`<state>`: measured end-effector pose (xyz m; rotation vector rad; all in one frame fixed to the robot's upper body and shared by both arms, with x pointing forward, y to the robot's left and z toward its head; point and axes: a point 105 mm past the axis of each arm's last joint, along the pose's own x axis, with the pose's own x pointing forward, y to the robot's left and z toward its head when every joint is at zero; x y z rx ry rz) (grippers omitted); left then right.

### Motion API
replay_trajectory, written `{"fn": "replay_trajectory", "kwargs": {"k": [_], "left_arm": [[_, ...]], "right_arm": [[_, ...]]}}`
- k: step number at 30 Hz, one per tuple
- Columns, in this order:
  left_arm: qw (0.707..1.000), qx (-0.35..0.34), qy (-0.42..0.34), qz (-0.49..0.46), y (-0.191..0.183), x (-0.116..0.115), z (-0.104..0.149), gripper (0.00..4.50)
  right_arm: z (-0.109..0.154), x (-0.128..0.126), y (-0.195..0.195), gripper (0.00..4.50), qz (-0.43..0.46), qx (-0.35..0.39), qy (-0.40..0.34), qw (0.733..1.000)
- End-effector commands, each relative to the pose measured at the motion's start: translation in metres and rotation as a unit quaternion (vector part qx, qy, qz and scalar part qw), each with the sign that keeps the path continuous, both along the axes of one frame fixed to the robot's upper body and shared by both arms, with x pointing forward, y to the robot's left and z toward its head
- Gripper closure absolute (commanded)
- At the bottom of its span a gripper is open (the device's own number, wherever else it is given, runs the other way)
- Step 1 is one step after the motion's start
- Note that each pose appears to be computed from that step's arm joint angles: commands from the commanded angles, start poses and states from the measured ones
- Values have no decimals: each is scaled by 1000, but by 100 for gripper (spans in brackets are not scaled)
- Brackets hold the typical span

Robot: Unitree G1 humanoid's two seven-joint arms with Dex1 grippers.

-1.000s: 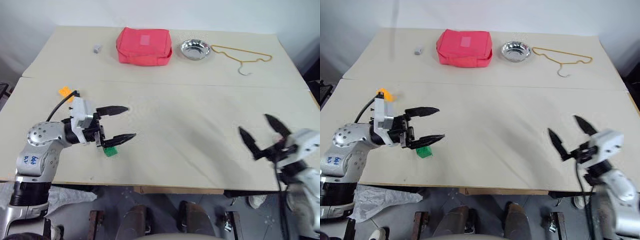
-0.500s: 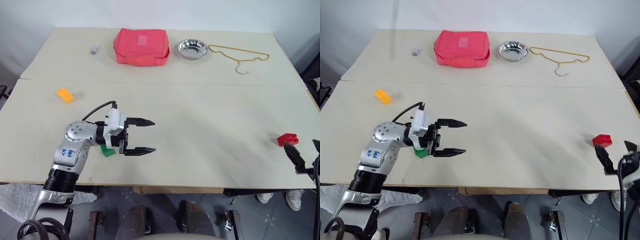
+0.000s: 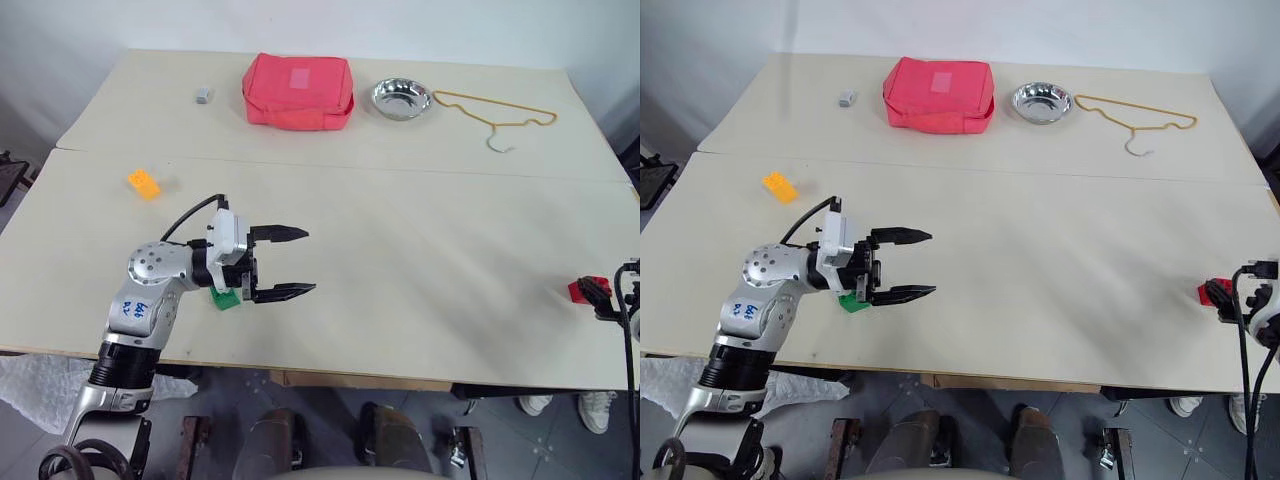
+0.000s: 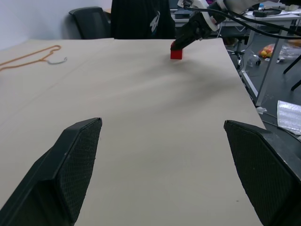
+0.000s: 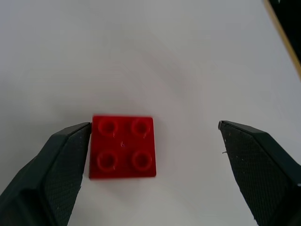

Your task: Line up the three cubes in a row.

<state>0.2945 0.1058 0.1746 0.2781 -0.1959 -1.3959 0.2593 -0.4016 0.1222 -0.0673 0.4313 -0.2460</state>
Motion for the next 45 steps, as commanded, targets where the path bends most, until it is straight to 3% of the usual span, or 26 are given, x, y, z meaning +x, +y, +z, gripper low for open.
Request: {"fn": "replay_trajectory", "kwargs": {"k": [1, 5, 11, 14, 18, 23, 27, 30, 36, 40, 41, 45], "left_arm": [[1000, -1, -31, -2, 0, -4, 11, 8], [1000, -2, -30, -3, -1, -3, 12, 0], [1000, 4, -30, 3, 4, 1, 10, 0], [999, 6, -27, 19, 12, 5, 7, 0], [998, -14, -17, 52, 31, 9, 3, 0], [997, 1, -5, 74, 45, 9, -5, 0], [996, 7, -4, 88, 51, 7, -8, 0], [995, 2, -5, 96, 53, 3, -5, 0], [995, 4, -7, 103, 55, -4, -2, 0], [993, 3, -9, 116, 61, -6, 1, 0], [993, 1, -16, 120, 62, -6, 3, 0], [986, -23, -34, 159, 76, -2, 14, 0]], "right_arm": [[6, 2, 5, 0, 17, 8, -5, 1000], [6, 4, 7, 91, 30, 11, -7, 999], [6, 10, 19, 300, 86, 15, 3, 996], [23, 28, 50, 302, 181, 0, -14, 983], [65, 51, 145, 302, 423, -37, -72, 902], [71, 60, 215, 302, 597, -79, -54, 797], [69, 83, 252, 302, 656, -94, -42, 748], [51, 93, 266, 302, 699, -123, -8, 705], [29, 107, 274, 302, 725, -120, 18, 678], [34, 110, 282, 302, 745, -108, -12, 658], [38, 111, 285, 230, 748, -106, -32, 654], [39, 109, 282, 106, 759, -107, -28, 641]]}}
